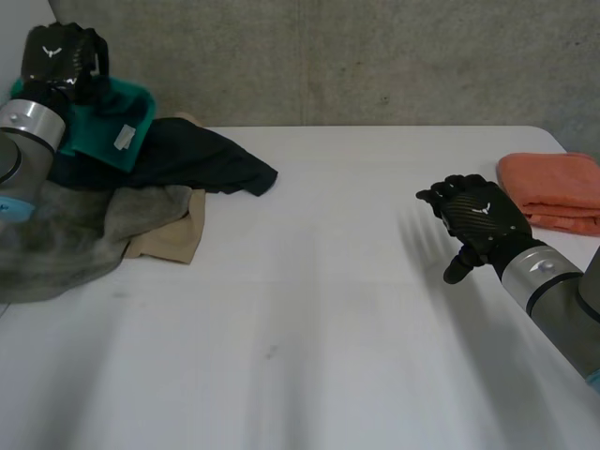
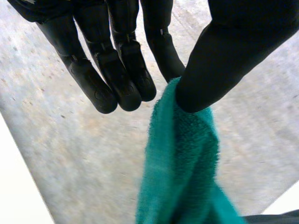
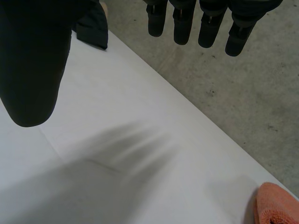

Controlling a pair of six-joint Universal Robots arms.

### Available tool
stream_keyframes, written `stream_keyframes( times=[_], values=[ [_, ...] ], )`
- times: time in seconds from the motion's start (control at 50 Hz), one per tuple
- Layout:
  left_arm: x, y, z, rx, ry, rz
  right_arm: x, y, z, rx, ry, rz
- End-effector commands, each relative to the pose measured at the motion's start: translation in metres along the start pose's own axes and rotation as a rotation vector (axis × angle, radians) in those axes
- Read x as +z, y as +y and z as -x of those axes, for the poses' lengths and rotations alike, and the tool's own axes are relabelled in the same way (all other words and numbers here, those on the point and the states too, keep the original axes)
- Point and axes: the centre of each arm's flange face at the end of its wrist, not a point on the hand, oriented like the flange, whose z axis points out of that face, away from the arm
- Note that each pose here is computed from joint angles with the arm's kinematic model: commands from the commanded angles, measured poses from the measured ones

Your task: Fold the laundry.

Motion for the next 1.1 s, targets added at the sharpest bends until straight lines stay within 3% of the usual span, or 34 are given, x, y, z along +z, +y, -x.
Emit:
stream_keyframes(
  times=[0.02,0.14,0.28,0.44,0.52,0.62,0.7,0.86,0.96,1.1],
  values=[
    [-0.028,-0.062,-0.072,-0.249,0.143,-0.039,0.003,0.003,-0.003,0.005,0.007,0.007],
    [-0.055,-0.119,-0.152,-0.391,0.315,-0.067,0.002,0.003,-0.001,0.008,-0.001,0.014],
    [-0.083,-0.147,-0.224,-0.482,0.439,-0.021,0.000,0.003,-0.004,0.017,0.005,0.027],
    [-0.144,-0.121,-0.318,-0.550,0.625,0.206,0.003,0.006,-0.020,0.028,0.056,0.041],
    [-0.168,-0.101,-0.344,-0.522,0.669,0.293,0.004,0.007,-0.027,0.051,0.091,0.058],
    [-0.164,-0.103,-0.339,-0.479,0.638,0.283,0.003,0.006,-0.028,0.085,0.093,0.078],
    [-0.150,-0.114,-0.314,-0.438,0.577,0.246,0.000,0.004,-0.026,0.111,0.082,0.100],
    [-0.118,-0.118,-0.232,-0.182,0.413,0.179,-0.013,-0.010,-0.012,0.210,0.040,0.184],
    [-0.105,-0.084,-0.177,0.020,0.347,0.245,-0.023,-0.013,0.009,0.231,-0.025,0.240],
    [-0.096,-0.016,-0.122,0.192,0.371,0.367,-0.026,-0.011,0.025,0.187,-0.057,0.248]
  ],
)
